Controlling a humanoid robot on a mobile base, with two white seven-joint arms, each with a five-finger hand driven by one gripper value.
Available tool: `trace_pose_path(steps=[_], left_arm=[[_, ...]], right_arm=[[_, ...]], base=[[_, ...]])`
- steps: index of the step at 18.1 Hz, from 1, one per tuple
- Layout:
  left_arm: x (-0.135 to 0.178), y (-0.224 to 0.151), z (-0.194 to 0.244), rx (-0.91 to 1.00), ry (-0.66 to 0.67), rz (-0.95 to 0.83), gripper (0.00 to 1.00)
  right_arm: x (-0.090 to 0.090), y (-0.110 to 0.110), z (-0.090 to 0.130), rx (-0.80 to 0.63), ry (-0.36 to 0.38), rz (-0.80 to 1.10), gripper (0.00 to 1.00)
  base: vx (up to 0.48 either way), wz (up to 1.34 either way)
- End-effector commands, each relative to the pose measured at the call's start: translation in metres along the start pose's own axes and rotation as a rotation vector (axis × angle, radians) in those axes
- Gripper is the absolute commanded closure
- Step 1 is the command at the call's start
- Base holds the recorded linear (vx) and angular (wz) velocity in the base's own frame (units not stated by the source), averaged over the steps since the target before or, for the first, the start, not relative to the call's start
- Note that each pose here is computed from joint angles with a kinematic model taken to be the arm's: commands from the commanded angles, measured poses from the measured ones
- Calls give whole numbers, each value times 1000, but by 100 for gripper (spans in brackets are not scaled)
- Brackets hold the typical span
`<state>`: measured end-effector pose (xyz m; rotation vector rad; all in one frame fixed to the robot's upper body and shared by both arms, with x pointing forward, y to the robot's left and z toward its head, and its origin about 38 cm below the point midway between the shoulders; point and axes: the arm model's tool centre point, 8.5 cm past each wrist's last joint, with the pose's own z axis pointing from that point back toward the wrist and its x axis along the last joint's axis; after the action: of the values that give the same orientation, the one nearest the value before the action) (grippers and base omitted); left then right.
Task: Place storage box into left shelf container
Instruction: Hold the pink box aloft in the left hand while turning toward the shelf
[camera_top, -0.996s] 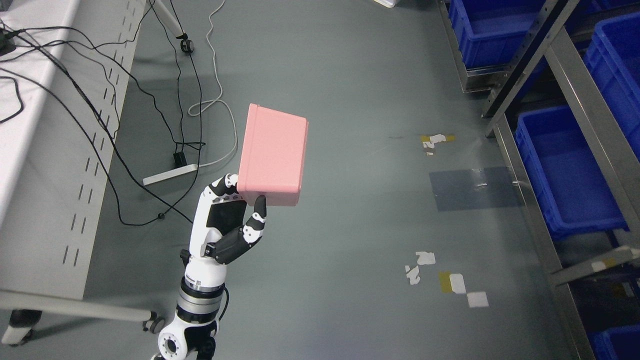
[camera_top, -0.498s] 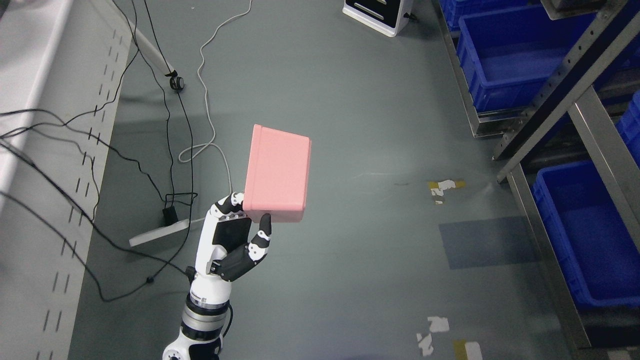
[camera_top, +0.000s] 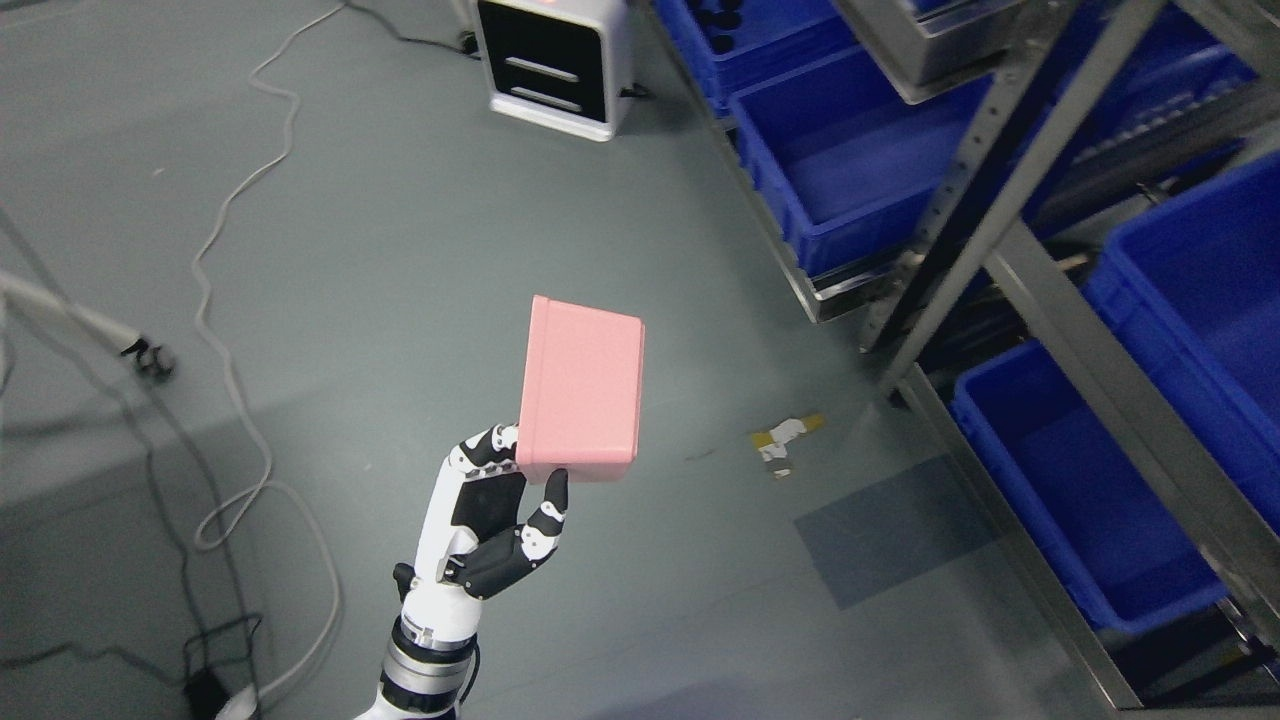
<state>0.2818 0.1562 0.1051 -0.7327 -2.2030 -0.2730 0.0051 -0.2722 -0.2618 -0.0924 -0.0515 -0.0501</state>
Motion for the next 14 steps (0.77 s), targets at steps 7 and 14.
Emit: trace_pose_path(steps=[7,14], left_arm=[[-33,-48,68,-91,201,119,94],[-32,-41,78,-82,223,100,94]], right_arm=[[9,-11,0,-17,-23,-21,0],[9,-11,0,-17,-21,-21,0]], base=[[327,-1037],[207,-1074]])
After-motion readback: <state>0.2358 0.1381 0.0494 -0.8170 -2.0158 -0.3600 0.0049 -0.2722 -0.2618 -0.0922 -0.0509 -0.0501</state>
